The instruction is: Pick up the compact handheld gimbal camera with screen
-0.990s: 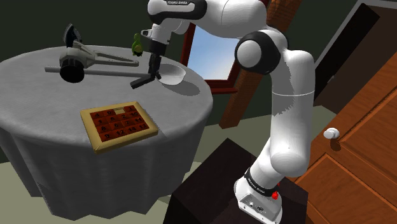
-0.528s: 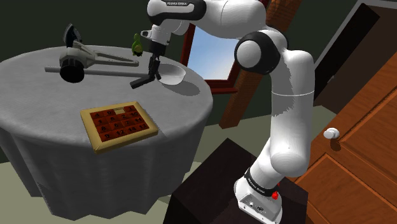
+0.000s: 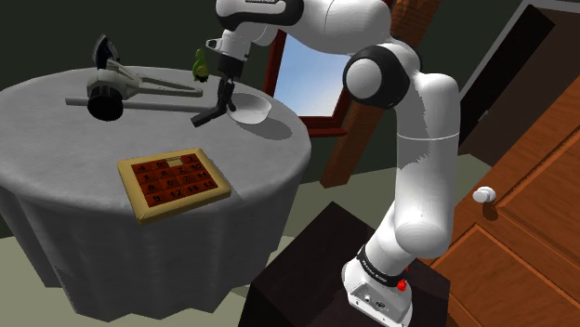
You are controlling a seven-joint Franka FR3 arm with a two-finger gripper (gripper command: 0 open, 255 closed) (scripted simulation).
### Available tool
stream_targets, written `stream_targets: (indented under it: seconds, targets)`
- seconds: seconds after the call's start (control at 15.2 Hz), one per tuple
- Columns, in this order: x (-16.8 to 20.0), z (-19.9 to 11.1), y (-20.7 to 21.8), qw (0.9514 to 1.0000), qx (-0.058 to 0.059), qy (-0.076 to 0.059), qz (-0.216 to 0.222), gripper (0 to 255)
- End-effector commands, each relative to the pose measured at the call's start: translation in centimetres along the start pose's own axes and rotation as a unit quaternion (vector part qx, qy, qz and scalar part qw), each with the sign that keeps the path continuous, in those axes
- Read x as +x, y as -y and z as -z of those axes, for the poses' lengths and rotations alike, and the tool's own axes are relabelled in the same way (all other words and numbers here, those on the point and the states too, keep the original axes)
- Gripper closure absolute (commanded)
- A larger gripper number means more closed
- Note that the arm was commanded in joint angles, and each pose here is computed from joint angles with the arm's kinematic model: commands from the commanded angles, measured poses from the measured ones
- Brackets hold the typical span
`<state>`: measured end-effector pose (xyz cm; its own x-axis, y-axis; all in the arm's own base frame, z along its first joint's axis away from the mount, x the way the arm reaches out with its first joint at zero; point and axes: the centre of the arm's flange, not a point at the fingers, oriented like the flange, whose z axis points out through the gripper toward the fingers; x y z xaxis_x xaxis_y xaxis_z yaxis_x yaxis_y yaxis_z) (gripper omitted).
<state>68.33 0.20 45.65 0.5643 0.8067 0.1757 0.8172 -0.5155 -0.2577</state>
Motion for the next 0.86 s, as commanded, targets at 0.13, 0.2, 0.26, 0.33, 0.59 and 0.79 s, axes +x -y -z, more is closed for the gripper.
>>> stream_targets:
  seconds: [0.13,0.2,0.26,0.33,0.59,0.79]
  targets:
    - [0.4,2.0,0.5,1.0,0.0,0.0,0.0,255]
    - [0.5,2.5,0.7,1.0,0.0,0.0,0.0,255]
    - [0.6,3.0,0.8,1.0,0.0,0.0,0.0,255]
    - [0.7,3.5,0.9,1.0,0.0,0.0,0.0,255]
    - [1.0,5.5,1.5,1.0,0.0,0.0,0.0,255]
    - [1.1,6.1,1.6,1.0,0.0,0.0,0.0,255]
